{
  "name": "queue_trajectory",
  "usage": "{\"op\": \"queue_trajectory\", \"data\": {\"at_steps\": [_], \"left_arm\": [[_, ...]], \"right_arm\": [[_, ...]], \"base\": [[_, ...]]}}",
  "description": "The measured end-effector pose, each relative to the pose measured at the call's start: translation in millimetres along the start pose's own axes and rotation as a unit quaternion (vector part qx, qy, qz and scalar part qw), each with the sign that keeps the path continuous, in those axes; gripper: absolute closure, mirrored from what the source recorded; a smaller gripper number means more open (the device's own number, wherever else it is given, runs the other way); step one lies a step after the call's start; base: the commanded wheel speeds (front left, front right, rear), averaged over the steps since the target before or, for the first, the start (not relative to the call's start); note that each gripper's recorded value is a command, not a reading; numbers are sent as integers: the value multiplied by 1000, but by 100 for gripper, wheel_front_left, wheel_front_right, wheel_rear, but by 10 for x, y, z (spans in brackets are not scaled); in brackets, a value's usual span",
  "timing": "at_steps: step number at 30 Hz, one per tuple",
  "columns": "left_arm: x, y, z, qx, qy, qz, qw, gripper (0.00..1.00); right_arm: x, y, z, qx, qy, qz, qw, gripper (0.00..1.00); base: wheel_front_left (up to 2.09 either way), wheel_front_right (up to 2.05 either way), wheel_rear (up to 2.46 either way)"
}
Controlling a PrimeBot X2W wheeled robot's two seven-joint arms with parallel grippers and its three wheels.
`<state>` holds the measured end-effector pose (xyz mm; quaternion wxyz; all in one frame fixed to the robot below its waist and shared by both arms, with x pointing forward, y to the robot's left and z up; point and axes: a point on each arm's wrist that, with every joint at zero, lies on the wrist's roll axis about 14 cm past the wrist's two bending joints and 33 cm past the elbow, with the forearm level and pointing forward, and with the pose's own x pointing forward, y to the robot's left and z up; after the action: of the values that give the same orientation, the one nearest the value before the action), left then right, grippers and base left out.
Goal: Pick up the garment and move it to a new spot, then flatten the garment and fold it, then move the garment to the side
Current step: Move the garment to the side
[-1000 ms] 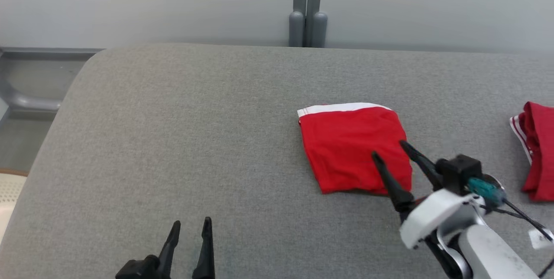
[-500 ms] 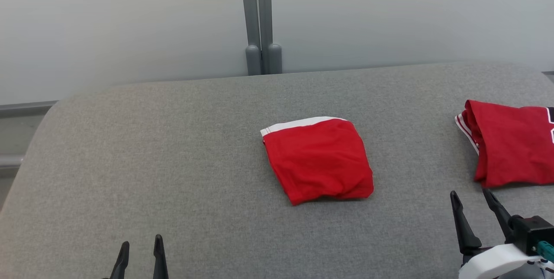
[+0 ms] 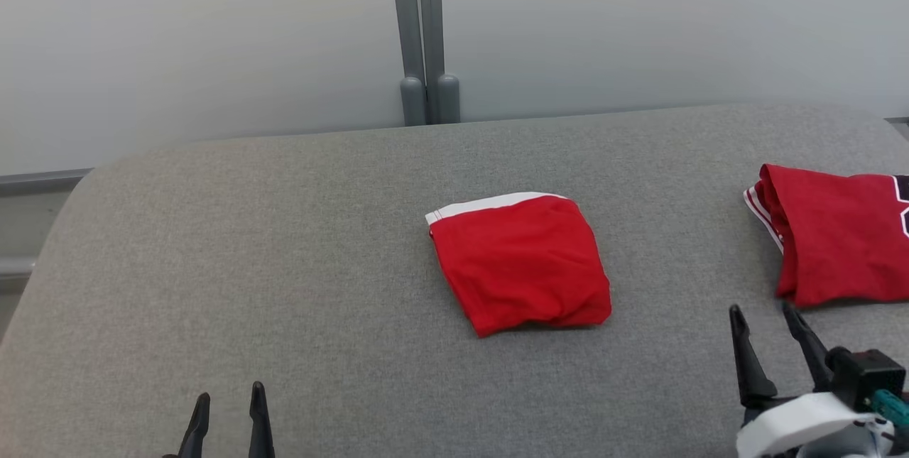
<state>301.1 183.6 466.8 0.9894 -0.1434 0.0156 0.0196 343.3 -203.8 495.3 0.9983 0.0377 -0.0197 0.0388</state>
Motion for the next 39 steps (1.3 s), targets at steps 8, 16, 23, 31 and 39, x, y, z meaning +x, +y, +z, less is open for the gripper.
{"op": "queue_trajectory", "data": {"at_steps": [8,16,23,31,39], "left_arm": [[90,-102,-132,-1,24,-12,1000,0],[199,-221,-244,-10,42,-24,999,0],[155,-83,-281,-15,49,6,999,0],[196,-2,-265,-13,47,19,999,0],[307,-43,-275,-17,49,17,999,0]], "right_arm": [[728,672,-61,177,89,76,977,0],[1272,870,-300,220,220,100,945,0],[1361,976,-741,203,328,99,917,0],[1328,1120,-1011,190,406,113,887,100],[1387,832,-900,164,412,110,889,100]], "base": [[0,0,0],[0,0,0],[0,0,0],[0,0,0],[0,0,0]]}}
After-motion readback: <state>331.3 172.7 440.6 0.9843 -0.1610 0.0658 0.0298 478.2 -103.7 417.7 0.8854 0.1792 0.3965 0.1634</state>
